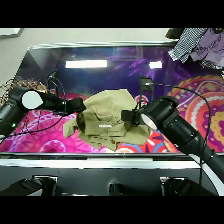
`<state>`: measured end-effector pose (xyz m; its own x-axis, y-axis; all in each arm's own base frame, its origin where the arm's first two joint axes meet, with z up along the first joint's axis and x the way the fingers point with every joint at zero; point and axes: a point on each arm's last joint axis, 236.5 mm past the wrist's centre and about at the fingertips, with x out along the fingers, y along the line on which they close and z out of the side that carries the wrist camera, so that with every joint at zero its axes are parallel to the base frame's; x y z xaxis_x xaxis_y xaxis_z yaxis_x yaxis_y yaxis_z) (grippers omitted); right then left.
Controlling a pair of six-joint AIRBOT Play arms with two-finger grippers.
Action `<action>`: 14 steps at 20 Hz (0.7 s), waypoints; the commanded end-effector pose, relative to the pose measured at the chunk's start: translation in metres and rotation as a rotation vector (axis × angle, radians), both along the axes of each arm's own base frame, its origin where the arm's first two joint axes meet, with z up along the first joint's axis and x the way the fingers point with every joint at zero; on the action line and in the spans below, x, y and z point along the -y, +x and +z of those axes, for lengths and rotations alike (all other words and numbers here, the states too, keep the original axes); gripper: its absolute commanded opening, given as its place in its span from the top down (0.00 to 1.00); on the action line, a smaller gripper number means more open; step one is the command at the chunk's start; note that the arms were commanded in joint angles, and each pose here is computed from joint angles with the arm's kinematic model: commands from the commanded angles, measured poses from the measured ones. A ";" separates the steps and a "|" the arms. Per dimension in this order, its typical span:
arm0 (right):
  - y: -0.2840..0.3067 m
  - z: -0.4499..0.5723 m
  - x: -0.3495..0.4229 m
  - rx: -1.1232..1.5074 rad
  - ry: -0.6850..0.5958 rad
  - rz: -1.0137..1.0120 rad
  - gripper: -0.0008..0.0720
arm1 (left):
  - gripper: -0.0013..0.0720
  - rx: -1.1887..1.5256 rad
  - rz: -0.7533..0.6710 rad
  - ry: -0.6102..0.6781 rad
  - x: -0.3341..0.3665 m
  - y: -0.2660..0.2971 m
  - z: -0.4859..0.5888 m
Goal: Fold the clothes and pants, and hang the long-sleeved shirts on hangers.
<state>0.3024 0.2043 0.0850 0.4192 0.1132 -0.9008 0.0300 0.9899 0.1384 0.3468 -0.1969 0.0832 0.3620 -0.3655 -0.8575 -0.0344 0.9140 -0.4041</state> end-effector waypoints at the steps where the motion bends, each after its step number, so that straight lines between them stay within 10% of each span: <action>1: 0.009 0.007 -0.021 0.047 0.093 0.015 0.95 | 0.14 0.033 0.039 0.007 -0.023 0.016 0.004; 10: 0.010 0.008 -0.024 0.053 0.105 0.018 0.95 | 0.15 0.014 0.515 0.243 -0.339 -0.021 0.013; 14: 0.010 0.008 -0.024 0.052 0.106 0.018 0.95 | 0.15 -0.067 0.458 0.303 -0.375 -0.045 -0.025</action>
<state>0.3128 0.2277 0.0936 0.4635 0.2115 -0.8605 0.0030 0.9707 0.2402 0.3259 0.1432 0.0804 0.4259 0.0558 -0.9030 -0.4798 0.8602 -0.1731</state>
